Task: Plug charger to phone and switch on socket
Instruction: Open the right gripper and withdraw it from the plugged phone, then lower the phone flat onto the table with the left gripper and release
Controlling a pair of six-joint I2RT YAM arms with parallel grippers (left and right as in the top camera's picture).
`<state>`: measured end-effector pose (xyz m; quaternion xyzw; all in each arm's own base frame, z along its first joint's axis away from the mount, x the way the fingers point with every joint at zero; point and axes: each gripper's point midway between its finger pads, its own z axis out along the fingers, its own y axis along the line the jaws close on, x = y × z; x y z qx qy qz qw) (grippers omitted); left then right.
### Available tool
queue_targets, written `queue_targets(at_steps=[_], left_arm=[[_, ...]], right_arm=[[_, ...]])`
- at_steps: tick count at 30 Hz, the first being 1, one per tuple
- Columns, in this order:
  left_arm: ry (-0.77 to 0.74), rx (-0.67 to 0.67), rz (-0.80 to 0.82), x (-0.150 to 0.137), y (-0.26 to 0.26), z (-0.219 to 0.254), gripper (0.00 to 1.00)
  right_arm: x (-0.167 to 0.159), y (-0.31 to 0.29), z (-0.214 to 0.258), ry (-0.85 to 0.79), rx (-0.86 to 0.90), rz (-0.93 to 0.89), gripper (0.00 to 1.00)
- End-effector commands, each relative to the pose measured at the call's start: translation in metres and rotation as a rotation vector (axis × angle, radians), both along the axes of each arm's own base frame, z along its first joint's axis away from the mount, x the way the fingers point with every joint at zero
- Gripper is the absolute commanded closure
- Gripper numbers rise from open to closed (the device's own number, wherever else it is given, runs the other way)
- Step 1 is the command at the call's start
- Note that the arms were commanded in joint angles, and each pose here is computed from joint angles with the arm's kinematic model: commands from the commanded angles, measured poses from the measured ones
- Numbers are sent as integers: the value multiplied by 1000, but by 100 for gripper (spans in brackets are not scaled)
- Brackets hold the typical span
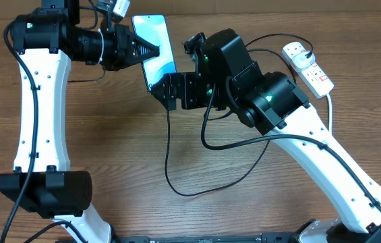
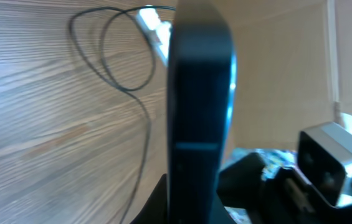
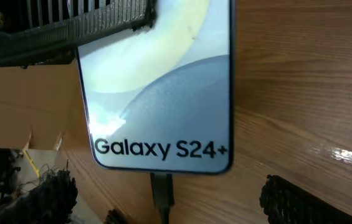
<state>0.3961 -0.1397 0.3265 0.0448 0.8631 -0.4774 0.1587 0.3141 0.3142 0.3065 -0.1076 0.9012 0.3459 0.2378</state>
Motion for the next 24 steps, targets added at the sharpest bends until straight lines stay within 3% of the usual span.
queue_targets(at_steps=[1,5,12,24], left_arm=[[-13,143,58,8,14,-16,96],[39,301,147,13,36,-40,96],[96,328,64,13,23,-69,96],[275,375,-121,33,-31,-190,96]], right_arm=[[9,-13,-2,0,-32,-44,2],[22,-51,-19,49,-119,-150,0],[47,-145,-45,108,-326,-421,0],[50,-218,-84,253,-415,-583,0]])
